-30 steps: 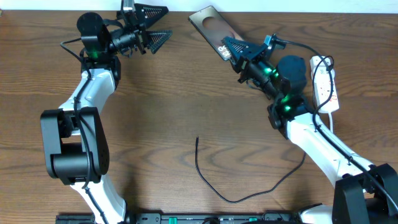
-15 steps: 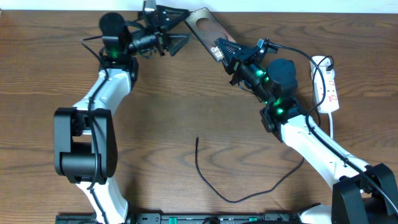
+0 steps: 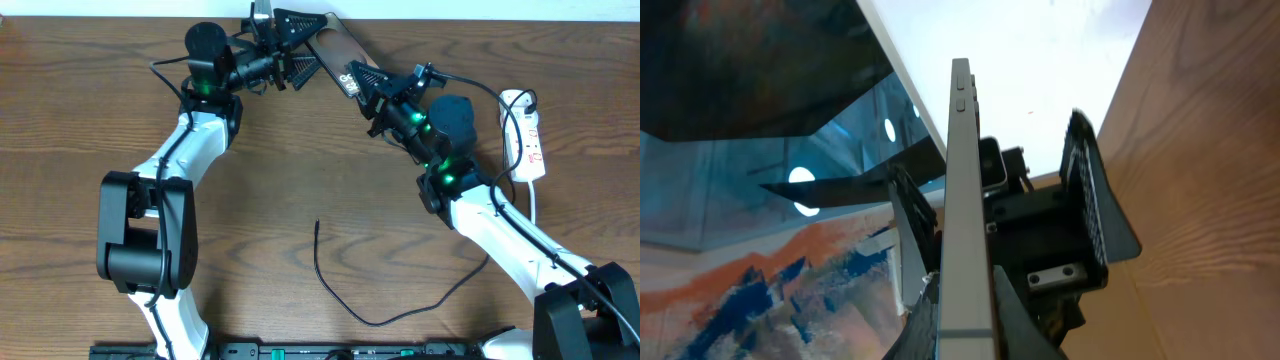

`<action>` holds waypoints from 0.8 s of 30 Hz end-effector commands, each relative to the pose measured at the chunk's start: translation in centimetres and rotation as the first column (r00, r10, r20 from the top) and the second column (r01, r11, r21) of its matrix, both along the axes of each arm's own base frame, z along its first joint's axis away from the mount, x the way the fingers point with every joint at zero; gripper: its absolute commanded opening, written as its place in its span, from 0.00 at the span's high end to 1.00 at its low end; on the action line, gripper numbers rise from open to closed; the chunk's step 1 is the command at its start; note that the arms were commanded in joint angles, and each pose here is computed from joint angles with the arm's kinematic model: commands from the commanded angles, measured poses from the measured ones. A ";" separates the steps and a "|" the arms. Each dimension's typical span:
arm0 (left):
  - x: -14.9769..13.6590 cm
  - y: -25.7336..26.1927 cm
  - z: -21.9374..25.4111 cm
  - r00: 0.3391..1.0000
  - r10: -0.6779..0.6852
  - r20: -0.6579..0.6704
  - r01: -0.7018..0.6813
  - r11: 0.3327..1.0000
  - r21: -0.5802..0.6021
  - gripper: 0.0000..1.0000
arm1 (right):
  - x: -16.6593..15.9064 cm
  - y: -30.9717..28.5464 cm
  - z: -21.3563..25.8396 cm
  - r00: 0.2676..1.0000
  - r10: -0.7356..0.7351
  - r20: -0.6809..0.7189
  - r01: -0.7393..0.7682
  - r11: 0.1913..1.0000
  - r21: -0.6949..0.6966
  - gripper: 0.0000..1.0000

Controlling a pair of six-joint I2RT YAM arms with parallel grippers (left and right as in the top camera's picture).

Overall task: Plug charger to phone and switch on socket
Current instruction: 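Hold the phone upright with the right gripper and regrasp with the left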

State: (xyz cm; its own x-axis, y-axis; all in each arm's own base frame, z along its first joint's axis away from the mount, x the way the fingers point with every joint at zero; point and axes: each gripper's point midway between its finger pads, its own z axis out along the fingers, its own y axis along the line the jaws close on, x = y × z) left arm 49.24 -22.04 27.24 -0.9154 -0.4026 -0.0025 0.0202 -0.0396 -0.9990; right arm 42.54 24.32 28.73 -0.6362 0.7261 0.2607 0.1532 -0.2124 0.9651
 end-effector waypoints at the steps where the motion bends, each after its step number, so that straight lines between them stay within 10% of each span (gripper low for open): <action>1: 0.6 0.0 1.1 0.999 0.030 0.028 -0.030 1.000 -0.007 0.10 | -0.2 0.5 1.2 1.000 -0.001 0.010 0.000 0.999 0.038 0.99; 9: 0.8 0.1 1.1 0.998 0.048 0.028 -0.048 0.999 -0.009 0.90 | -0.4 0.9 0.9 1.000 0.011 0.000 -0.011 1.000 0.029 0.99; 24: 0.8 0.1 1.1 0.998 0.048 0.028 -0.048 0.999 -0.009 0.93 | -1.3 2.4 0.4 0.999 0.048 0.003 -0.047 0.999 -0.006 0.99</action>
